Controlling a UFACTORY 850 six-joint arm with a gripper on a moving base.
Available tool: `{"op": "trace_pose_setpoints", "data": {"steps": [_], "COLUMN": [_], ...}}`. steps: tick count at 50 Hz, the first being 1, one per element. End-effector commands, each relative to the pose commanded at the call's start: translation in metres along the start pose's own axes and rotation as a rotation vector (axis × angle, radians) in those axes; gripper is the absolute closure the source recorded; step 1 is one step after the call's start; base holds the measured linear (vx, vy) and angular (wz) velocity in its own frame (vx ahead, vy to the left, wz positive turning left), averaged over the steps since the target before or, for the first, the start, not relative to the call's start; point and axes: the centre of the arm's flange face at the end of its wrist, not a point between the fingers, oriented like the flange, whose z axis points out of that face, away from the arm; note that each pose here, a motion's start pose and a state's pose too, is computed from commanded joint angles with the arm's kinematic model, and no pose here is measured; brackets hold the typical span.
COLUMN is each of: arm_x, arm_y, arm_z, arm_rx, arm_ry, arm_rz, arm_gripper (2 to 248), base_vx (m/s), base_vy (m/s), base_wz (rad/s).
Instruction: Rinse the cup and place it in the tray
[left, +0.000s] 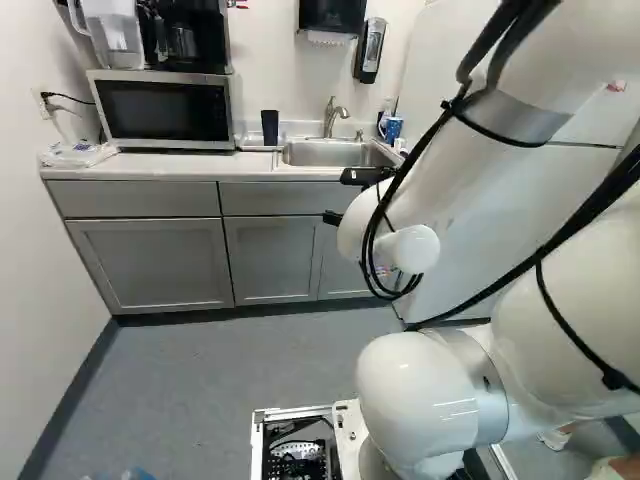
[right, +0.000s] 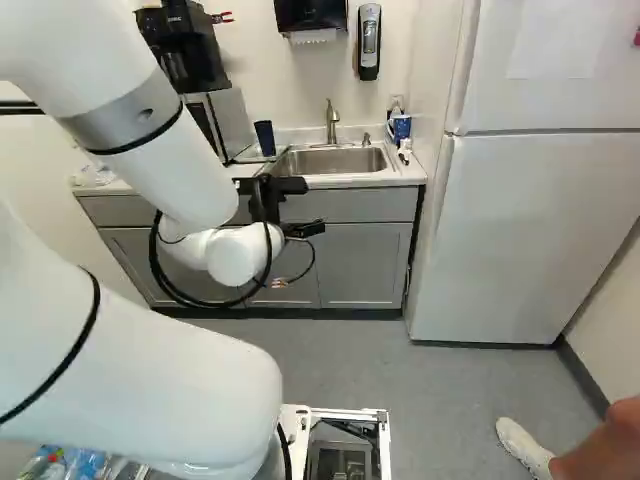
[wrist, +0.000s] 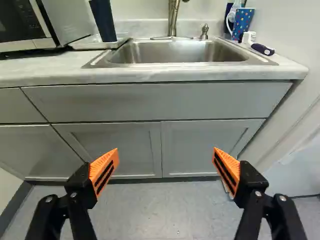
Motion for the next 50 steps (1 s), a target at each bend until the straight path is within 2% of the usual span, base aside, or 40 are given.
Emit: {"op": "trace_pose_setpoints", "data": {"steps": [24,50], "arm_x": [-0.018,-0.022], "arm_y": [-0.003,-0.004], "arm_z": [-0.012,-0.015], "arm_rx": [0.009,0.011], "arm_ry": [0.037,0.046], "arm_rz": [-0.004,-0.004], "arm_gripper": [3,3], "base_vx": [0.000,0.000], "base_vy": [0.000,0.000], "base_wz": [0.000,0.000]}}
